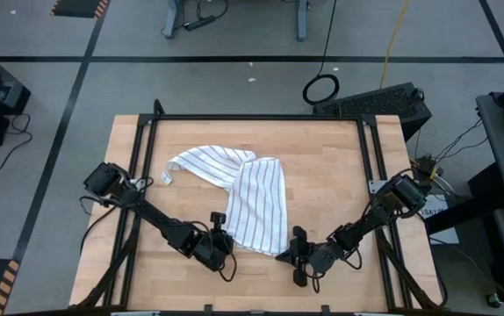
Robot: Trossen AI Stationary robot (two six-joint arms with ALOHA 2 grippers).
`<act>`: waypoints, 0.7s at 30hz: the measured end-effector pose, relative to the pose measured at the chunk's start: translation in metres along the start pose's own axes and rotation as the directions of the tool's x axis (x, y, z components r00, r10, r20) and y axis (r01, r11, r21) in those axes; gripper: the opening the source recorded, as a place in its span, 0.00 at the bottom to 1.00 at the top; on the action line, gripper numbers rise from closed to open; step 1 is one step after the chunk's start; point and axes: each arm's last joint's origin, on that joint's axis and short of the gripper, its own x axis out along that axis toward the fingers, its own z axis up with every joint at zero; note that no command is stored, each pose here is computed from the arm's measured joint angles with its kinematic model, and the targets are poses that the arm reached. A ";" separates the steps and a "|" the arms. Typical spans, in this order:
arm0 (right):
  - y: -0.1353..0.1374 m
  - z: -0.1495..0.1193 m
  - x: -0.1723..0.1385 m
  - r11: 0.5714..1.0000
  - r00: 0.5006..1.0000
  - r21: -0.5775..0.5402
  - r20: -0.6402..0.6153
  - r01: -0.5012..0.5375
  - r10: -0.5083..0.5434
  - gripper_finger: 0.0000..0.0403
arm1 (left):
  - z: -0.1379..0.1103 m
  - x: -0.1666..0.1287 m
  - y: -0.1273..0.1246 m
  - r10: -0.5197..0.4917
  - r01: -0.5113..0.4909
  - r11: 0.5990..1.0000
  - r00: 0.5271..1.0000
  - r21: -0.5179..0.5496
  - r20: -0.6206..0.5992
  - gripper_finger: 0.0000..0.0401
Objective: Roll towel into tight, uniform cylinder
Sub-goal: Fold the white brown kitchen towel
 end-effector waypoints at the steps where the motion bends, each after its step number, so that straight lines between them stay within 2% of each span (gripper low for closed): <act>1: 0.000 -0.001 0.000 1.000 1.000 -0.006 -0.008 0.006 -0.006 0.00 | 0.000 0.000 0.000 0.006 -0.006 1.000 1.000 -0.011 0.001 0.01; 5: -0.001 -0.005 -0.001 0.999 0.999 -0.020 -0.030 0.028 -0.028 0.00 | 0.000 0.000 0.001 0.025 -0.025 0.999 1.000 -0.043 -0.001 0.01; 21: -0.002 -0.007 -0.002 0.998 0.997 -0.034 -0.057 0.045 -0.047 0.00 | 0.001 -0.004 0.000 0.020 -0.019 0.999 1.000 -0.043 0.010 0.01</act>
